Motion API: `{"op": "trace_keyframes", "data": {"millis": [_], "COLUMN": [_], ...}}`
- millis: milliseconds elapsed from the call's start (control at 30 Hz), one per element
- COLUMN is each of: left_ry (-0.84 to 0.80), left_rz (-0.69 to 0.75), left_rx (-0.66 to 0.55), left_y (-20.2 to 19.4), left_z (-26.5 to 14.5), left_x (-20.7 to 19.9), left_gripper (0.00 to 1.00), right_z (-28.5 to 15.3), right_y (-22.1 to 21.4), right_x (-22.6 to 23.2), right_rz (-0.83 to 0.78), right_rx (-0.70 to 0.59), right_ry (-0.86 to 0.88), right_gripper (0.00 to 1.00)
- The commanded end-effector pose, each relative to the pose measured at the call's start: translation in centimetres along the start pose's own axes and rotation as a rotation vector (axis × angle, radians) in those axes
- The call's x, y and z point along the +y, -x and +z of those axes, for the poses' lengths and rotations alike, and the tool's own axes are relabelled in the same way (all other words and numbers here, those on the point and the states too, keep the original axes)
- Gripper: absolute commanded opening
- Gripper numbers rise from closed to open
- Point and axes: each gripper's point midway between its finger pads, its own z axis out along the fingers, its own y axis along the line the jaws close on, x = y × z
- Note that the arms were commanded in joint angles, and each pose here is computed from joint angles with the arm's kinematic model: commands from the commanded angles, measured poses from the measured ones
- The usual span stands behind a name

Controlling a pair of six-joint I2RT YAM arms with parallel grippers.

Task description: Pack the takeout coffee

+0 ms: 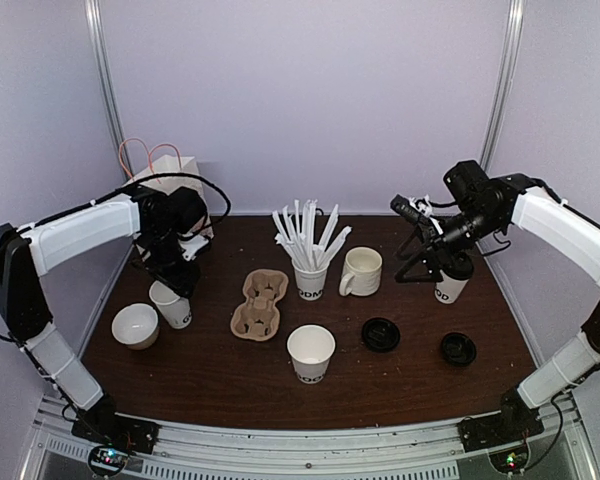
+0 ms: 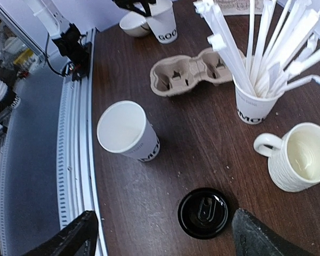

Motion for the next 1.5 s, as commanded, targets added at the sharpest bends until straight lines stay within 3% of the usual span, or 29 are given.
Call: {"op": "trace_keyframes", "data": {"millis": [0,167,333,400,467,633,1067,1267,1467], "left_ry": [-0.023,-0.024,-0.080,-0.092,-0.115,-0.158,-0.153,-0.170,-0.160], "left_rz": [0.026,0.172,0.210,0.318,0.329,0.302,0.296,0.300,0.306], "left_rx": [-0.182,-0.461,-0.712,-0.840,-0.922,-0.917,-0.911,-0.903,-0.927], "left_y": [1.9,5.3,8.2,8.5,8.8,9.4,9.0,9.1,9.1], "left_z": [-6.7,-11.5,-14.8,-15.8,-15.9,-15.1,-14.8,-14.4,-14.8], "left_x": [-1.4,-4.9,-8.1,-10.8,-11.8,-12.7,-12.5,-12.9,-12.7], "left_gripper": [0.50,0.53,0.58,0.67,0.76,0.80,0.78,0.77,0.76], "right_z": [1.1,4.0,6.5,7.4,8.3,10.3,13.0,13.2,13.5], "right_y": [-6.4,-12.7,-14.9,-15.3,-15.5,-15.9,-17.9,-18.0,-18.0], "right_x": [-2.0,-3.4,-3.2,-3.3,-3.6,-4.2,-4.1,-4.0,-3.3], "right_rz": [-0.052,-0.174,-0.336,-0.383,-0.428,-0.496,-0.533,-0.513,-0.489], "right_rx": [0.202,0.431,0.564,0.597,0.613,0.643,0.708,0.717,0.707], "right_ry": [-0.125,-0.206,-0.247,-0.264,-0.277,-0.290,-0.232,-0.223,-0.181], "right_gripper": [0.86,0.74,0.62,0.58,0.56,0.53,0.43,0.26,0.20]}}
